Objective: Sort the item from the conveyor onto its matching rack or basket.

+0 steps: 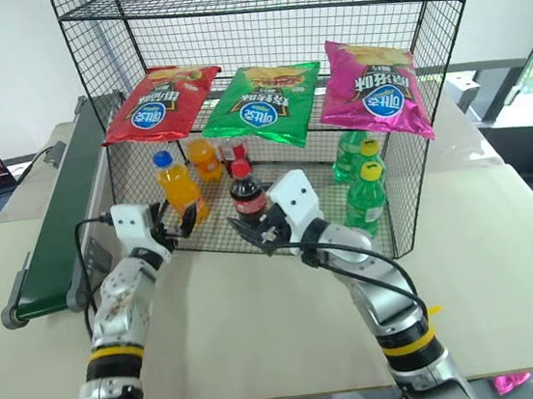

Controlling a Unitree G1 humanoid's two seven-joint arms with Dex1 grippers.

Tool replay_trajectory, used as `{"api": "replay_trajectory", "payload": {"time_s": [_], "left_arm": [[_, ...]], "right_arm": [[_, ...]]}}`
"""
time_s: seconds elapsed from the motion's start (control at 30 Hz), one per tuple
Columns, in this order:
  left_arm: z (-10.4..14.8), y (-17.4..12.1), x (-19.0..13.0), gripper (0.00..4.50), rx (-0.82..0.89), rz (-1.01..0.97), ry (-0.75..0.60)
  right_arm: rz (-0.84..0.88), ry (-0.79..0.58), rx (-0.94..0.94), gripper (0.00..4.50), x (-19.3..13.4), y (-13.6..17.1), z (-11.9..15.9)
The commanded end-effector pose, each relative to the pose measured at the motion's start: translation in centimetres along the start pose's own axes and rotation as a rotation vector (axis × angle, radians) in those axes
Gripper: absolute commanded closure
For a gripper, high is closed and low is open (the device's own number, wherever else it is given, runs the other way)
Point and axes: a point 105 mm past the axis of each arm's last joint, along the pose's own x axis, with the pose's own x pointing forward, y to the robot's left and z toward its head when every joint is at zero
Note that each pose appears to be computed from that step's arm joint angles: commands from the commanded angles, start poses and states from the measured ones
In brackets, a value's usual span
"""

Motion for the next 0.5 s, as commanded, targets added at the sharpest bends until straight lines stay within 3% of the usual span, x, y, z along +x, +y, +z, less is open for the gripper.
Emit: {"api": "replay_trajectory", "payload": {"time_s": [0.03,0.33,0.5], "left_arm": [[1.2,-1.6,-2.7,0.09,0.083,-0.095,0.031],[-2.1,-4.2,-6.1,0.09,0.122,-0.153,0.132],[-2.2,-4.8,-5.7,0.09,0.084,-0.151,0.116]], "right_arm": [[-0.113,-0.023,-0.03,0.0,-2.5,-1.2,-0.1],[-0.404,0.117,0.02,0.0,-7.4,-1.7,-5.9],[-0.489,0.13,0.043,0.0,-8.2,-1.7,-6.6]]}}
